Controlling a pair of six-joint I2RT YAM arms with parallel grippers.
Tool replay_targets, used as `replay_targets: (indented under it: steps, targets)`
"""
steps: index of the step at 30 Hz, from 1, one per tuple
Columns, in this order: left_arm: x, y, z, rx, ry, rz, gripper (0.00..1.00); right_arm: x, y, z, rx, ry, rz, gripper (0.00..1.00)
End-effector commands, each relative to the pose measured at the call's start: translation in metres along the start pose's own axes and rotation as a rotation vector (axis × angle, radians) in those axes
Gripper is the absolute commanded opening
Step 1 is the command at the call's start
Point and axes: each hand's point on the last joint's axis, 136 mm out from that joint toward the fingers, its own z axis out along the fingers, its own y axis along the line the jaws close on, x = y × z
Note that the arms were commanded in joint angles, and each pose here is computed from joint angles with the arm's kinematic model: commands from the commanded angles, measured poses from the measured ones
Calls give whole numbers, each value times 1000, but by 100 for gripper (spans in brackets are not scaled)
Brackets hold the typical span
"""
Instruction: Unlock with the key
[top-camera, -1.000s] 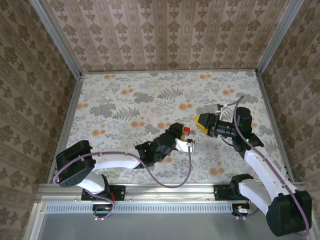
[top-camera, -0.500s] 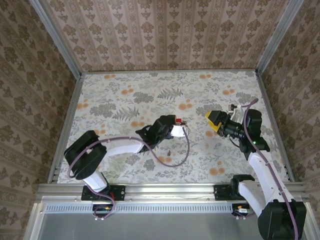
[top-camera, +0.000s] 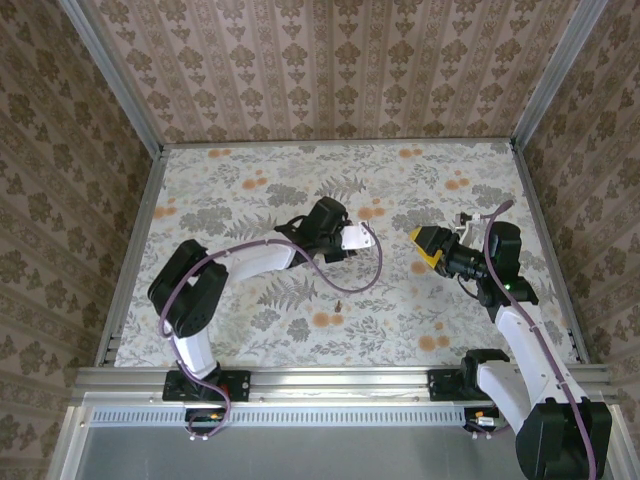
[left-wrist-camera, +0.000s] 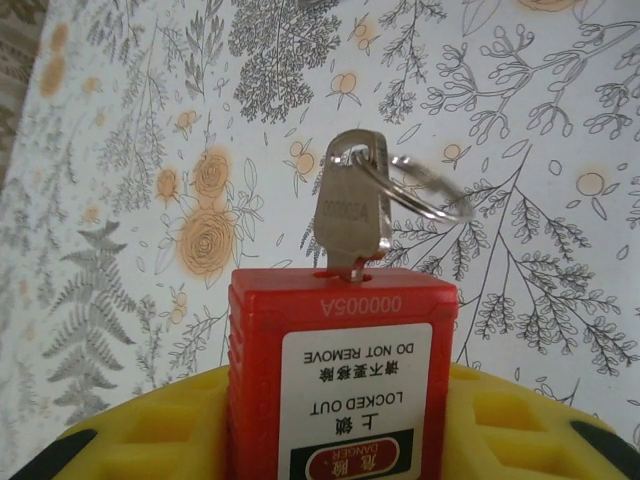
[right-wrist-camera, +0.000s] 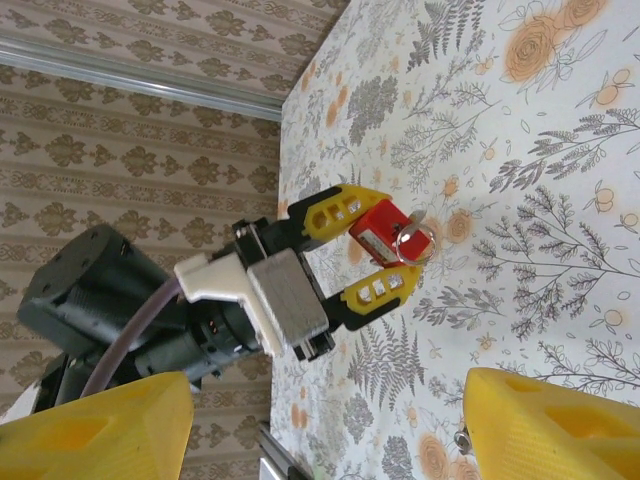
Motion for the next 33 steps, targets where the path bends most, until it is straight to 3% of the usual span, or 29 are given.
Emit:
replay_targets:
  steps: [1, 17, 33]
  targets:
    - [12, -18, 5, 125, 16, -75, 18, 2, -6, 0, 8, -3, -20, 72]
    - [38, -42, 28, 281, 111, -107, 21, 6, -10, 1, 7, 9, -24, 72]
    - [60, -54, 45, 319, 182, -94, 31, 8, -14, 2, 13, 18, -23, 72]
